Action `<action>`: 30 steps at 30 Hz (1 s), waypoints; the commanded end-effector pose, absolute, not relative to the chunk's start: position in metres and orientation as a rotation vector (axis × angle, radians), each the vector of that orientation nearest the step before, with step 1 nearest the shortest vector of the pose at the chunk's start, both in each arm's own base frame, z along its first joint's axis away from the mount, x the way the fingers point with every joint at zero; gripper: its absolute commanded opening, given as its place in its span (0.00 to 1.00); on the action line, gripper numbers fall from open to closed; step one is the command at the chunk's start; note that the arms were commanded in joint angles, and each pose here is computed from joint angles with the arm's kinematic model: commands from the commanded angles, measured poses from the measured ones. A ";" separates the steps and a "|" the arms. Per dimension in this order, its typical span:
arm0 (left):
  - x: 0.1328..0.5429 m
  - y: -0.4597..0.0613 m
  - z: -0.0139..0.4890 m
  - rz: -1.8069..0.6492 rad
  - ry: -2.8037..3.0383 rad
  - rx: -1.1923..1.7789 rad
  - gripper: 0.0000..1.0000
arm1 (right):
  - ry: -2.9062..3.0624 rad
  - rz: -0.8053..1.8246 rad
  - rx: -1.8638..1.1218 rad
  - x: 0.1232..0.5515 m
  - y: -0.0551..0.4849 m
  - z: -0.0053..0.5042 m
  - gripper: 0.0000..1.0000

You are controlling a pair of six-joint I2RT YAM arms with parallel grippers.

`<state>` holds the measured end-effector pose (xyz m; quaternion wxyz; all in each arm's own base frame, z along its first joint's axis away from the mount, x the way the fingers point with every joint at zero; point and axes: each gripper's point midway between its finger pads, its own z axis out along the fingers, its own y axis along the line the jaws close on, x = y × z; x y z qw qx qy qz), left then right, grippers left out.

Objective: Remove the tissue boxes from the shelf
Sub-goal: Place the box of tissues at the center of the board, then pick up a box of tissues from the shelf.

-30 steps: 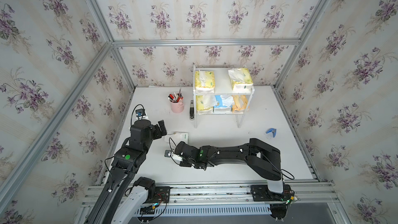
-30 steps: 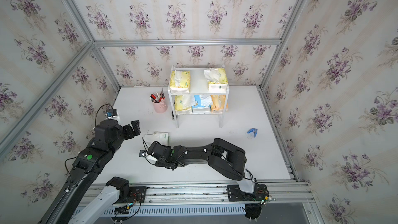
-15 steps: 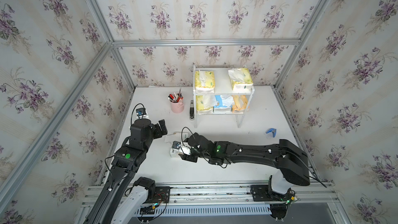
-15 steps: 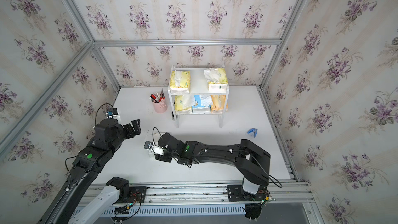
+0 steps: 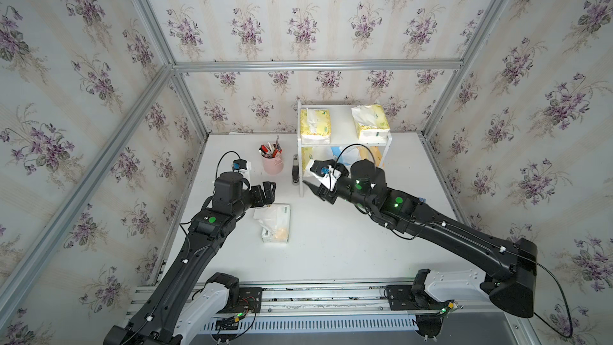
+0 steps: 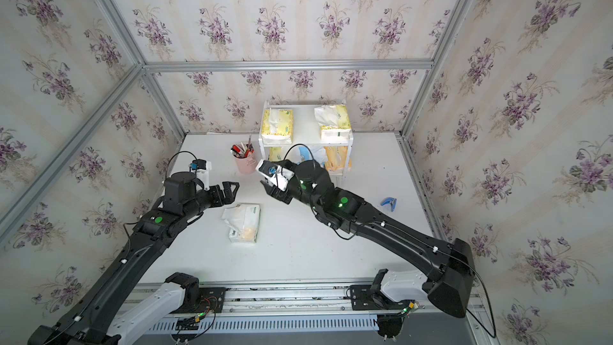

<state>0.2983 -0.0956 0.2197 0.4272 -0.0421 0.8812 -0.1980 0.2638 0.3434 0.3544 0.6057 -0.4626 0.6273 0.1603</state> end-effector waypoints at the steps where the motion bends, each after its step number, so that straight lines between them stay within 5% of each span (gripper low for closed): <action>1: 0.300 -0.108 0.218 -0.573 2.219 -0.073 0.99 | 1.541 0.425 -0.896 0.285 0.319 0.382 0.69; 11: 0.298 -0.109 0.210 -0.577 2.242 -0.070 0.99 | 1.726 0.583 -0.457 0.345 0.290 0.437 0.74; 30: 0.291 -0.102 0.197 -0.529 2.264 -0.078 0.99 | 1.900 0.509 -0.286 0.396 0.304 0.395 0.64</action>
